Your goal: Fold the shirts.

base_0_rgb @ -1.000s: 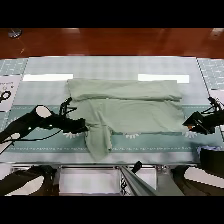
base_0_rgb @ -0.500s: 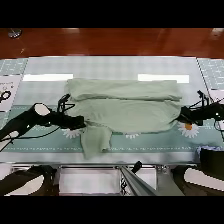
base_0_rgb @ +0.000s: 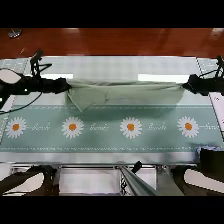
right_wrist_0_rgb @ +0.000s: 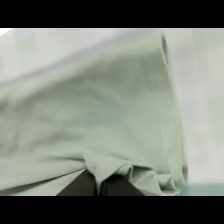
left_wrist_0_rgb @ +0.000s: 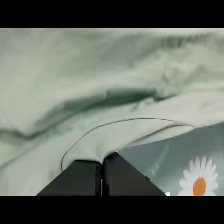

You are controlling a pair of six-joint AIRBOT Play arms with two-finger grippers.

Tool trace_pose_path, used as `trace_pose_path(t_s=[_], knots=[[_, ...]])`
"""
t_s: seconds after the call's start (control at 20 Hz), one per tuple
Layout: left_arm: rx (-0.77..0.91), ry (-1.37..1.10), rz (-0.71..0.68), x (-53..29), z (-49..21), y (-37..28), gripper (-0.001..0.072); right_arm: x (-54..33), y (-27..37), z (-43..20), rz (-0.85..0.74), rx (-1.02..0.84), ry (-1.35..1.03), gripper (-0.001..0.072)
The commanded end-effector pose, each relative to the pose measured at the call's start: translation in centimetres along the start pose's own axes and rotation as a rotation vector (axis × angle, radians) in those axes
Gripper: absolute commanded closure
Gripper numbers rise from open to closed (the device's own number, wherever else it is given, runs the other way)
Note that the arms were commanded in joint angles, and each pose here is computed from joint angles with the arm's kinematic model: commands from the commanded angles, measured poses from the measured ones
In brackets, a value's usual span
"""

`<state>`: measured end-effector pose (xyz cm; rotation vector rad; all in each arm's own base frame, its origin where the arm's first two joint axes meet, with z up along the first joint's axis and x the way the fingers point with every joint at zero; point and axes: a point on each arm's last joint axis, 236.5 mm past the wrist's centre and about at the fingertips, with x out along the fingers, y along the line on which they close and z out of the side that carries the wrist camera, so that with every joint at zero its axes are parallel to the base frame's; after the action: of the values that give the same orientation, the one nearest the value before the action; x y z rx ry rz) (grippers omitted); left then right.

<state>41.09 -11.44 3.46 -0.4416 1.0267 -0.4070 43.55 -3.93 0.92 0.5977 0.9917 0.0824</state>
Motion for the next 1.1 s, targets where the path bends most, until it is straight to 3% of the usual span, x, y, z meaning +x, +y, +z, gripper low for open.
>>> trace_pose_path(t_s=[0.0,0.25,0.6,0.65,0.7,0.75,0.8,0.85,0.9,0.95,1.0,1.05], knots=[[0.011,-0.024,-0.004,1.5,3.9,0.6,0.0680,2.6,1.7,3.4,-0.015,-0.051,-0.083,0.0697],[-0.012,0.065,-0.017,6.1,5.2,2.7,0.0679,6.5,0.3,5.3,-0.034,-0.002,-0.098,0.0697],[-0.032,0.128,-0.017,10.0,5.4,4.9,0.0653,9.8,-1.8,3.3,-0.052,0.032,-0.021,0.0696],[-0.042,0.153,-0.017,10.4,4.7,5.2,0.0585,10.0,-1.9,2.8,-0.050,0.036,0.000,0.0695],[-0.068,0.182,-0.019,10.6,4.0,5.3,0.0422,10.2,-2.0,2.2,-0.051,0.035,0.022,0.0674],[-0.092,0.224,-0.027,10.8,3.0,5.3,0.0262,10.2,-2.2,1.9,-0.058,0.024,0.038,0.0615],[-0.099,0.267,-0.039,10.6,2.0,5.3,0.0230,10.2,-2.5,1.6,-0.071,0.007,0.050,0.0570],[-0.103,0.312,-0.046,10.2,1.0,5.4,0.0230,9.8,-2.9,1.5,-0.086,-0.013,0.059,0.0560],[-0.110,0.353,-0.055,9.6,0.2,5.5,0.0230,9.4,-3.3,1.5,-0.104,-0.031,0.063,0.0498],[-0.123,0.394,-0.067,8.8,-0.6,5.7,0.0230,8.7,-3.7,1.6,-0.124,-0.056,0.064,0.0362],[-0.139,0.425,-0.078,8.0,-1.2,6.0,0.0230,7.8,-4.3,1.8,-0.155,-0.089,0.066,0.0275],[-0.155,0.454,-0.089,7.2,-1.7,6.3,0.0230,6.6,-5.1,2.0,-0.192,-0.125,0.067,0.0261]])
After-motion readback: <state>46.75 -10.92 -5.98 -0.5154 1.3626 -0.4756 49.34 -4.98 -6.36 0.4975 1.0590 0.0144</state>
